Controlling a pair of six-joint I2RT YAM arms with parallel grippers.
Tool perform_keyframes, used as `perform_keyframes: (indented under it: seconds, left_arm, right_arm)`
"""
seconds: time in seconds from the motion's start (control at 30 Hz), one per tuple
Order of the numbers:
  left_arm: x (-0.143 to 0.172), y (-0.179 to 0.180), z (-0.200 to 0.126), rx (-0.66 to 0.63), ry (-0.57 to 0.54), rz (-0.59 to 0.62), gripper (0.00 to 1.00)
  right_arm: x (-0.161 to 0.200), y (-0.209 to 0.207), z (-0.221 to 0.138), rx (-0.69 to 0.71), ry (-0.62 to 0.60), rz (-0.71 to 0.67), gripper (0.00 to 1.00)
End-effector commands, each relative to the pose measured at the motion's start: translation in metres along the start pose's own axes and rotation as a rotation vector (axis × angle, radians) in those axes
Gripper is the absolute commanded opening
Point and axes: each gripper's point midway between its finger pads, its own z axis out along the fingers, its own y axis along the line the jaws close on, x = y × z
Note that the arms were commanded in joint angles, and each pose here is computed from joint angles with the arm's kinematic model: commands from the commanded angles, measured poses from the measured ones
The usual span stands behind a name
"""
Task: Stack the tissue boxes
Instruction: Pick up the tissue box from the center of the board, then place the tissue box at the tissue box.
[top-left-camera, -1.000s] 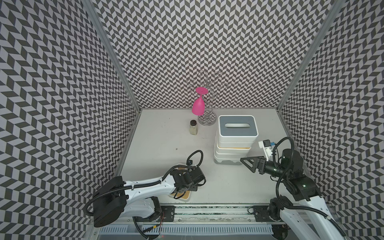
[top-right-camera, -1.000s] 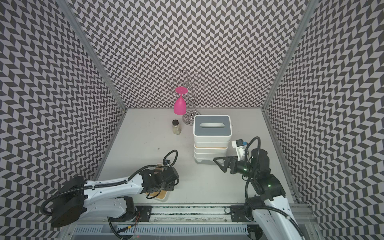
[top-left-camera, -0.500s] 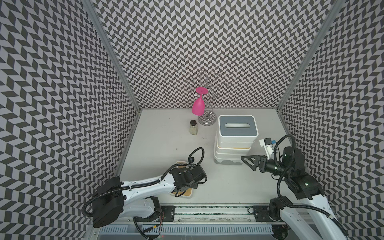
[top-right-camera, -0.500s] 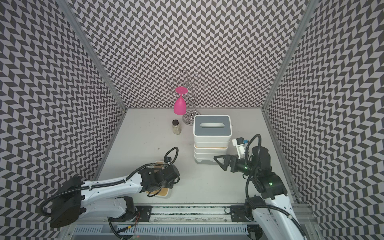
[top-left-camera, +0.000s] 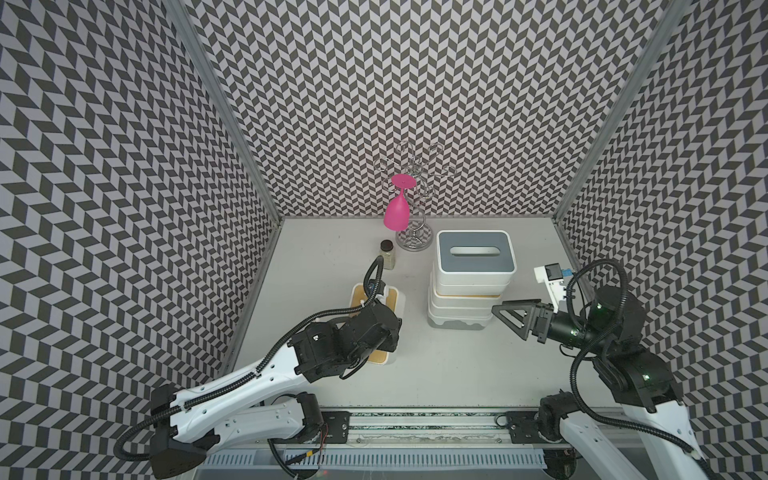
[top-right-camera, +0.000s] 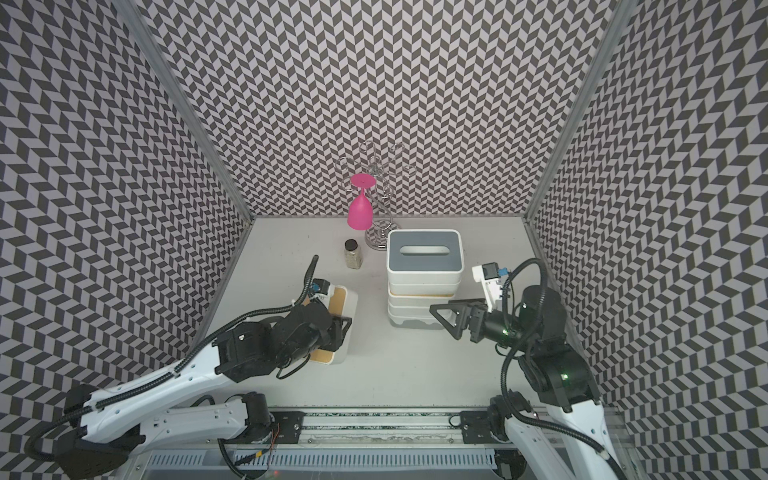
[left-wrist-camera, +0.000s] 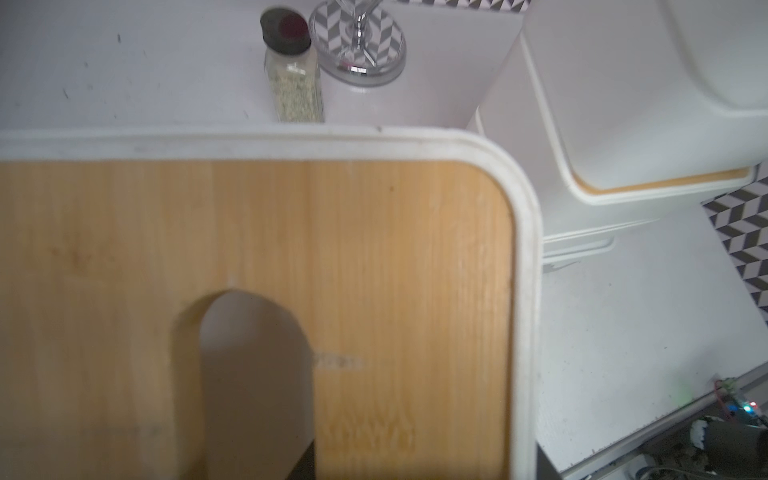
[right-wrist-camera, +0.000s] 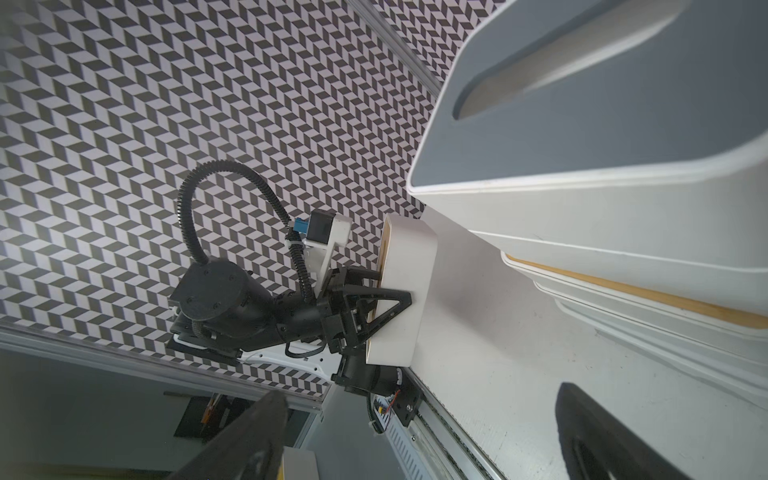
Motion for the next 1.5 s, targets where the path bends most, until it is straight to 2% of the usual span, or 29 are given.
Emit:
perform_keyframes:
  seconds: [0.0, 0.2, 0.3, 0.6, 0.87, 1.23, 1.47]
  left_arm:
    - [-0.042, -0.004, -0.028, -0.007, -0.109, 0.083, 0.24]
    - [-0.098, -0.032, -0.066, 0.083, -0.223, 0.188, 0.19]
    - [-0.116, -0.053, -0.08, 0.145, -0.255, 0.29, 0.19]
    - [-0.151, -0.097, -0.081, 0.181, -0.279, 0.553, 0.17]
    - [-0.158, -0.13, -0.067, 0.216, -0.241, 0.702, 0.16]
    - [-0.164, -0.154, -0.066, 0.264, -0.255, 0.756, 0.15]
    - [-0.16, -0.163, -0.058, 0.267, -0.24, 0.784, 0.15]
  right_arm:
    - [-0.017, 0.03, -0.003, -0.099, -0.019, -0.03, 0.99]
    - [-0.051, 0.06, -0.001, -0.166, -0.06, -0.059, 0.99]
    - [-0.064, 0.061, 0.005, -0.159, -0.066, -0.041, 0.99]
    - [-0.101, 0.066, 0.02, -0.139, -0.099, -0.019, 0.99]
    - [-0.108, 0.073, 0.046, -0.157, -0.07, -0.024, 0.99]
    - [-0.113, 0.078, 0.066, -0.159, -0.056, -0.058, 1.0]
    - [-0.115, 0.08, 0.068, -0.167, -0.066, -0.072, 0.84]
